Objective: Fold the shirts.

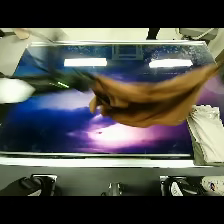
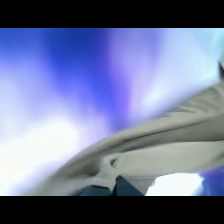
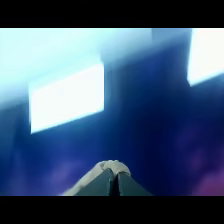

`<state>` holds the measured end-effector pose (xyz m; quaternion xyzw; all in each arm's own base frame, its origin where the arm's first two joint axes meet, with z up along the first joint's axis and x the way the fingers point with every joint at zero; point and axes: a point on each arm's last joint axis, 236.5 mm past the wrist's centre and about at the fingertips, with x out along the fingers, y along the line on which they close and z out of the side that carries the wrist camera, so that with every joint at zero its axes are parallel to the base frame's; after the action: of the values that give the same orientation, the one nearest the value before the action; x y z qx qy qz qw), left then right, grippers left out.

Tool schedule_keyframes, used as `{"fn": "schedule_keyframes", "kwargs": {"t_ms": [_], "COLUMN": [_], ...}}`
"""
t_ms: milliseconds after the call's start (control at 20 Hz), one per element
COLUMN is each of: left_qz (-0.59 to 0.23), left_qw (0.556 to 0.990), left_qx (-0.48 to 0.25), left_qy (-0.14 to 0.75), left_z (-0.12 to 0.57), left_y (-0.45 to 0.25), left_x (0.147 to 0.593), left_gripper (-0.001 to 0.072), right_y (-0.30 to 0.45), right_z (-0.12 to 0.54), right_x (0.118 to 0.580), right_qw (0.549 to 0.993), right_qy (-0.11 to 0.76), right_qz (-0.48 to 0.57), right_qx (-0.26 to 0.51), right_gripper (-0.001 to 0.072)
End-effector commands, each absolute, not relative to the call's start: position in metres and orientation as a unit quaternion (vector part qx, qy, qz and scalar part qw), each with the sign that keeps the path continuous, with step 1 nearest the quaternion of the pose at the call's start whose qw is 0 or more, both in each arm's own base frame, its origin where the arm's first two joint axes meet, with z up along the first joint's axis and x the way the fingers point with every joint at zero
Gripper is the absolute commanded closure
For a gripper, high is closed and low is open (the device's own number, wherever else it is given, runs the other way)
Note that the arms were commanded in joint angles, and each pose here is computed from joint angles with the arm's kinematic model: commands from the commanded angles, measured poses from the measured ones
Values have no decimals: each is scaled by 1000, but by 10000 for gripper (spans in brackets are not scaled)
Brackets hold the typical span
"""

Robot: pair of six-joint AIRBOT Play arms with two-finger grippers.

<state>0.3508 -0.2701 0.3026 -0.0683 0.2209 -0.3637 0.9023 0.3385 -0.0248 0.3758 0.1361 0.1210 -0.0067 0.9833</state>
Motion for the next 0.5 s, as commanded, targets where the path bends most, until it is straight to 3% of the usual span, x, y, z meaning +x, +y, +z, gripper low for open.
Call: {"fn": "schedule_keyframes", "kwargs": {"t_ms": [0, 100, 200, 450], "left_qz": [-275, -237, -204, -142], "left_qw": [960, 969, 976, 972], "left_qx": [-49, -72, -69, -11], "left_qy": [-9, -18, 43, 185], "left_z": [489, 503, 473, 382], "left_y": [-153, -118, -103, -96], "left_x": [262, 234, 235, 284], "left_gripper": [682, 682, 682, 681], "right_y": [-25, -16, -11, -23], "right_z": [572, 603, 605, 581], "right_x": [221, 174, 159, 209], "right_qw": [986, 976, 975, 985], "right_qy": [-152, -207, -215, -154], "right_qz": [-48, -49, -47, -49], "right_qx": [43, 44, 43, 54], "right_gripper": [697, 697, 697, 697]}}
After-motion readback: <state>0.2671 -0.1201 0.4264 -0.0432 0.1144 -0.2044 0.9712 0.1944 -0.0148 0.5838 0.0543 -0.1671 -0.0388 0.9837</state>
